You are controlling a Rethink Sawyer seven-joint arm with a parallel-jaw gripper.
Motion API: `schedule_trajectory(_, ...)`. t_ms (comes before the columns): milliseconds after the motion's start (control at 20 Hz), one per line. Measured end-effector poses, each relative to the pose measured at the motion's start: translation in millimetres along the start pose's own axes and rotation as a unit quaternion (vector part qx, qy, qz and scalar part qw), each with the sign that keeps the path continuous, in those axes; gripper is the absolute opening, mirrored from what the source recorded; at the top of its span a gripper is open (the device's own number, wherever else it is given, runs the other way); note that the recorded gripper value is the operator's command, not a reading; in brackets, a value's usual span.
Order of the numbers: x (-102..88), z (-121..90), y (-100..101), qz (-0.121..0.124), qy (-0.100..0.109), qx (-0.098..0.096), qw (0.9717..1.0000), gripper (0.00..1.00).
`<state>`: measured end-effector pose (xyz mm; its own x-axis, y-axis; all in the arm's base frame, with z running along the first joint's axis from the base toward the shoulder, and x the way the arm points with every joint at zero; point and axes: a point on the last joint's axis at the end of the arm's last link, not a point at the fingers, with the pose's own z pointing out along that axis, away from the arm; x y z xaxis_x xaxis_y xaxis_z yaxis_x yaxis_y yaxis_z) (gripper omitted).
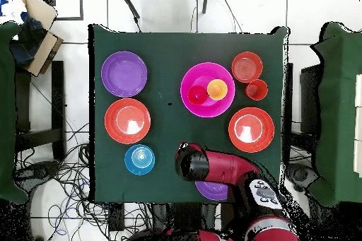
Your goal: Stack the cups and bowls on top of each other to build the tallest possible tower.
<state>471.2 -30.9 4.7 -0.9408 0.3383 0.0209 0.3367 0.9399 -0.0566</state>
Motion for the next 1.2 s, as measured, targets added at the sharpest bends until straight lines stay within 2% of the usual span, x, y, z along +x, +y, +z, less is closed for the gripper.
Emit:
schedule_trajectory(200,29.0,7.6,-2.5,-0.006,0.022,0.012,0.9997,1.00)
schedule_trajectory(450,56.5,5.9,1.1,-0.016,0.042,0.021,0.9988,1.00)
schedule_trajectory(800,64.0,-0.2,-3.4,-0.012,0.045,0.024,0.9986,1.00)
schedule_trajectory(1050,67.7,-1.2,-20.2,-0.012,0.044,0.040,0.9982,1.00)
schedule_trajectory(1200,75.9,3.4,-37.7,-0.018,0.039,0.056,0.9975,1.00)
